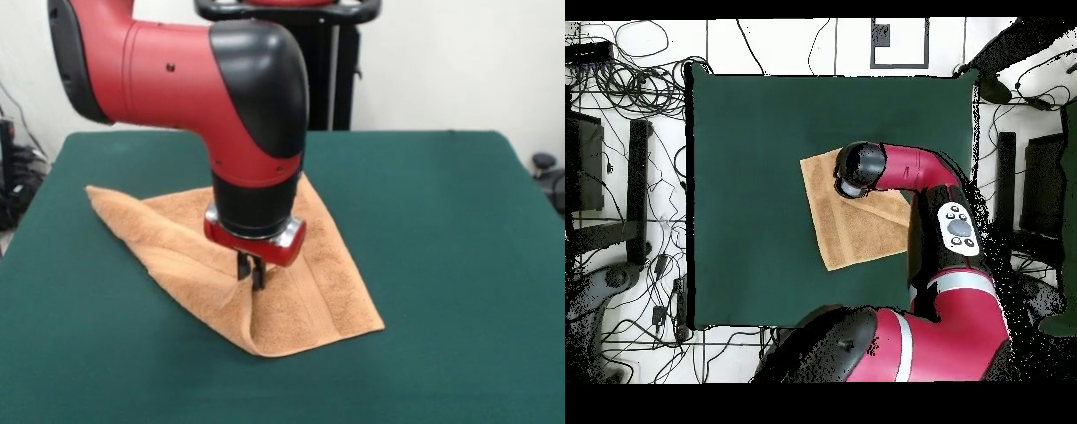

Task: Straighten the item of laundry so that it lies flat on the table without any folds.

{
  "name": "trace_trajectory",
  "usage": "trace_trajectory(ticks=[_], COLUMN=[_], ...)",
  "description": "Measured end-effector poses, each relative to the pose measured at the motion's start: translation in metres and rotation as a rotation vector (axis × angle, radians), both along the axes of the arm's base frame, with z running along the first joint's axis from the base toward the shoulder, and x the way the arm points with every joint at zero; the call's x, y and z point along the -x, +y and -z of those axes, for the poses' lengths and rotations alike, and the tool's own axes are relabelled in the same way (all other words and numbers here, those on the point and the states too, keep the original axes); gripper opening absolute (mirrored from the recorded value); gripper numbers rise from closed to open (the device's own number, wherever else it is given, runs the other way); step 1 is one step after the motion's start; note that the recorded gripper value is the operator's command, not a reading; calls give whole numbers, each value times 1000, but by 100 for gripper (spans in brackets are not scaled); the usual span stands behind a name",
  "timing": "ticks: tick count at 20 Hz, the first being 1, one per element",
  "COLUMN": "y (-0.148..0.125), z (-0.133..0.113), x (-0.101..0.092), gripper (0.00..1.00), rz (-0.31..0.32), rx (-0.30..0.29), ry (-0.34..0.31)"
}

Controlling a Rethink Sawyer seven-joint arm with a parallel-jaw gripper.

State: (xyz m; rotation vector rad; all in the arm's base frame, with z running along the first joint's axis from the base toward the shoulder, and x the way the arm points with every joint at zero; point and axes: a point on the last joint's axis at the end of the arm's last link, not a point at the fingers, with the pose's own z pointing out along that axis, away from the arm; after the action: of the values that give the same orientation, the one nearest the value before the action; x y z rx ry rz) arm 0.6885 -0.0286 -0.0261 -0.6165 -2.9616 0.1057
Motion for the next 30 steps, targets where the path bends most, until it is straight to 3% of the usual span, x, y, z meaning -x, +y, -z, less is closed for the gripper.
trace_trajectory(ticks=[14, 30], y=[5, -68], z=[-26, -28], x=[9, 15], gripper=[0, 0], rz=[-13, 92], rx=[5, 5], ry=[0, -3])
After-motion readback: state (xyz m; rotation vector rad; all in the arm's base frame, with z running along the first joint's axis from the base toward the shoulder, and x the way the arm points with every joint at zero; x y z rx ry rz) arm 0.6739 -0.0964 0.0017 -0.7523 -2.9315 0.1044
